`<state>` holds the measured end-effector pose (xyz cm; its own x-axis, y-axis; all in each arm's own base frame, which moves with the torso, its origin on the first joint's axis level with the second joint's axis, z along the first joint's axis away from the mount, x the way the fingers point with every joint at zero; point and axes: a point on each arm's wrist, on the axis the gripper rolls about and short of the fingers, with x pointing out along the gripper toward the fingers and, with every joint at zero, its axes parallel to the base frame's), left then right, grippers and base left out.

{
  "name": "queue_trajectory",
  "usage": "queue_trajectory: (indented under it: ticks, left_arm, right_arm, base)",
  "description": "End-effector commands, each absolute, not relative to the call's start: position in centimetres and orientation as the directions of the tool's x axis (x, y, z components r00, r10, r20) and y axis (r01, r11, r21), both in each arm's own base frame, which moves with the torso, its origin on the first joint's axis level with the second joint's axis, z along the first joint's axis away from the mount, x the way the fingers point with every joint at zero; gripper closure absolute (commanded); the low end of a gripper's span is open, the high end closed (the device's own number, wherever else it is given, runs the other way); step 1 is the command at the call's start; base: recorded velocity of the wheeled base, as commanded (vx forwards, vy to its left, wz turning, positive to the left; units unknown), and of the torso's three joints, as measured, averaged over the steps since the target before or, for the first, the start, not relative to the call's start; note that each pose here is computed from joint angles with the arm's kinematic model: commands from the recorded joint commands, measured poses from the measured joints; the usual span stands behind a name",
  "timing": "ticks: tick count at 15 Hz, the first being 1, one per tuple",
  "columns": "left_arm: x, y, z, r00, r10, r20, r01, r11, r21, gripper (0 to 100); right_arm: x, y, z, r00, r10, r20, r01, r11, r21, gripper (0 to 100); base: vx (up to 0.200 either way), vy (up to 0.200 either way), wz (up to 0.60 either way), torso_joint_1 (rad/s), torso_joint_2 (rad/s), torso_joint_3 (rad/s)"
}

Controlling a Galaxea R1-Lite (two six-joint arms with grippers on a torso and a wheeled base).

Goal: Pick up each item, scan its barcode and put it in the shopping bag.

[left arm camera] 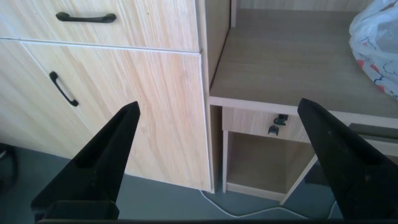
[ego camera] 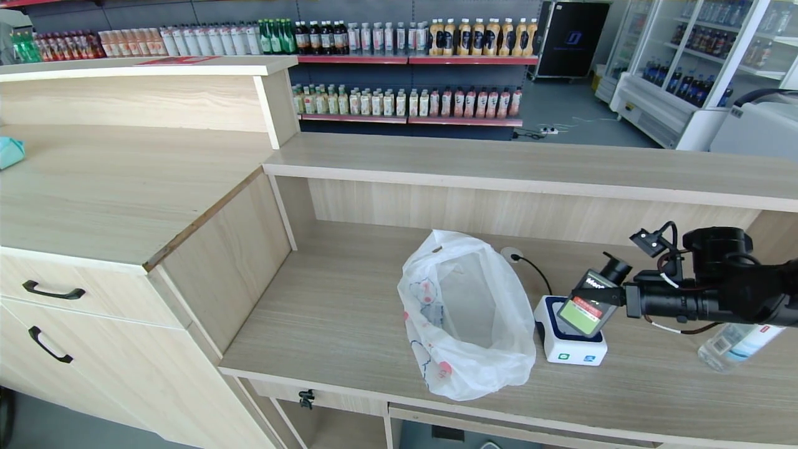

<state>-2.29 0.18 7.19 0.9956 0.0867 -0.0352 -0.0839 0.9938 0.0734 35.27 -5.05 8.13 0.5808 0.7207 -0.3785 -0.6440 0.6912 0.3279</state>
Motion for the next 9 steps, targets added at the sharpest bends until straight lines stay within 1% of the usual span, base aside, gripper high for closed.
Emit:
queue_trajectory:
  ticks: [1,5,9]
  left_arm:
    - [-2.3,0.2,7.2,0.996,0.087,-0.035,-0.085,0.994,0.073,0]
    - [-2.3,0.2,7.2,0.995,0.089,-0.035,-0.086,0.994,0.073,0]
    - [-2.3,0.2,7.2,0.996,0.087,-0.035,-0.085,0.994,0.073,0]
  right_arm:
    - [35.6,-4.7,8.0,0.573,0.727,-0.378,-0.65,0.685,0.33,100]
    - [35.8,-3.7,7.9,0.551,0.744,-0.378,-0.67,0.665,0.33,100]
    - [35.9,-3.3,7.9,0.549,0.747,-0.375,-0.678,0.66,0.324,100]
  base:
    - [0.0,0.0,0.0,0.0,0.0,0.0]
    - [0.0,0.0,0.0,0.0,0.0,0.0]
    - [0.0,0.0,0.0,0.0,0.0,0.0]
